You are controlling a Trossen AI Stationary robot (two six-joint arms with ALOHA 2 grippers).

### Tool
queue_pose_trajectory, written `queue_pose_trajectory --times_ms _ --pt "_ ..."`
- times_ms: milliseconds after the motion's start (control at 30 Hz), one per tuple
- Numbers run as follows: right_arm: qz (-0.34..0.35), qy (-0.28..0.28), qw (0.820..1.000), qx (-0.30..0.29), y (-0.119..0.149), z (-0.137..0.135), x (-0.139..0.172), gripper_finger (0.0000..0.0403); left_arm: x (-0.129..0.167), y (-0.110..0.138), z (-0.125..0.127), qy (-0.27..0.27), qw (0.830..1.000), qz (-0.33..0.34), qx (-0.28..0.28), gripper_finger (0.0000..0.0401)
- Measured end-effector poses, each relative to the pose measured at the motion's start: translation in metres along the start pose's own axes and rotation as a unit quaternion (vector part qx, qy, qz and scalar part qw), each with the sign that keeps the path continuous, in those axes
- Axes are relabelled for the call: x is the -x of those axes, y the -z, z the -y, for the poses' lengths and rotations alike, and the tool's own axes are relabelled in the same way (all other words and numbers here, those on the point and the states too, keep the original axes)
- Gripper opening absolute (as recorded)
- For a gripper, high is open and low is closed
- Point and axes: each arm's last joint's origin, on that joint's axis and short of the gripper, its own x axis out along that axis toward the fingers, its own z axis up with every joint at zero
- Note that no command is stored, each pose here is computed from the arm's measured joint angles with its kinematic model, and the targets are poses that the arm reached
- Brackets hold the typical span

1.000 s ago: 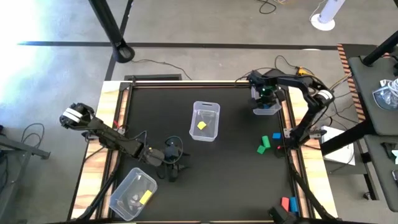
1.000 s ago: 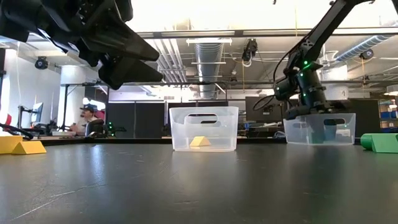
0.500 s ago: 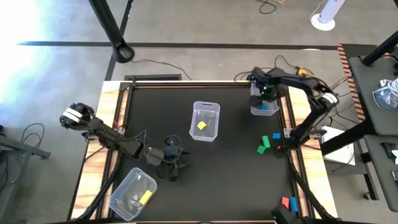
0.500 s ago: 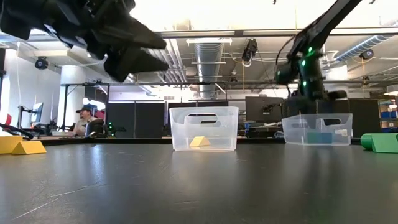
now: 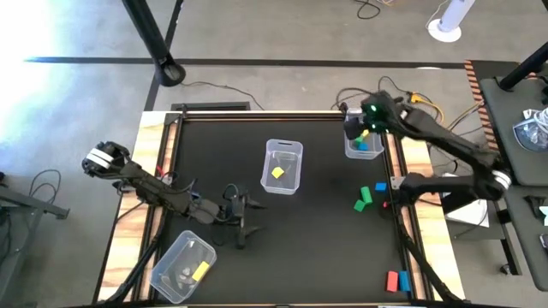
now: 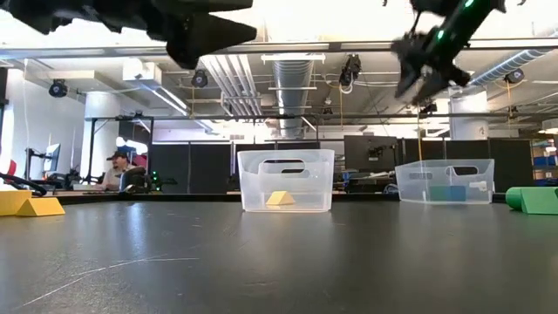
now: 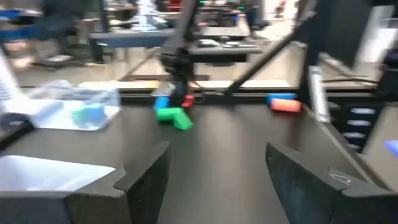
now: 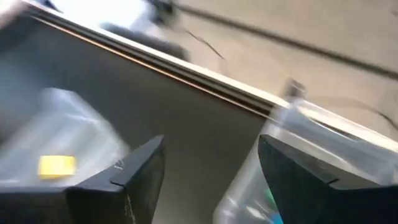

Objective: Sort blocks by size
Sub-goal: Put the yellow square block into the top transparent bin

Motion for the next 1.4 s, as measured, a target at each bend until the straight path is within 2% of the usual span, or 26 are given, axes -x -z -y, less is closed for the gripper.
queue_pose_trajectory --times_ms 133,267,367,533,633,733,800,967,1167,1400 --pt "0.058 -0.087 0.995 0.003 0.018 -0.018 0.019 0.0232 -0.006 -0.018 -0.001 -0.092 0.994 -0.050 -0.009 0.0249" --pt "0.072 -0.151 0.985 0.039 0.041 -0.030 0.028 0.0224 -0.005 -0.034 -0.008 -0.189 0.966 -0.174 -0.026 0.0249" --pt "0.096 -0.192 0.973 0.089 0.057 -0.040 0.033 0.0219 0.005 -0.045 -0.017 -0.251 0.933 -0.260 0.002 0.0249" --pt "0.137 -0.254 0.947 0.140 0.077 -0.059 0.045 0.0214 0.033 -0.051 -0.029 -0.351 0.859 -0.370 0.027 0.0249" --pt "0.133 -0.294 0.933 0.161 0.087 -0.069 0.052 0.0216 0.046 -0.050 -0.037 -0.398 0.810 -0.422 0.084 0.0249" --pt "0.122 -0.324 0.920 0.183 0.096 -0.078 0.057 0.0216 0.049 -0.042 -0.045 -0.406 0.760 -0.486 0.148 0.0249" --pt "0.125 -0.339 0.912 0.196 0.100 -0.085 0.060 0.0214 0.049 -0.035 -0.052 -0.406 0.732 -0.518 0.175 0.0249" --pt "0.131 -0.369 0.895 0.213 0.107 -0.098 0.065 0.0216 0.050 -0.013 -0.073 -0.407 0.673 -0.589 0.185 0.0249" --pt "0.126 -0.374 0.889 0.230 0.111 -0.103 0.065 0.0215 0.057 0.008 -0.097 -0.378 0.594 -0.669 0.239 0.0249" --pt "0.127 -0.370 0.886 0.248 0.113 -0.104 0.063 0.0215 0.064 0.024 -0.117 -0.347 0.539 -0.716 0.277 0.0249"
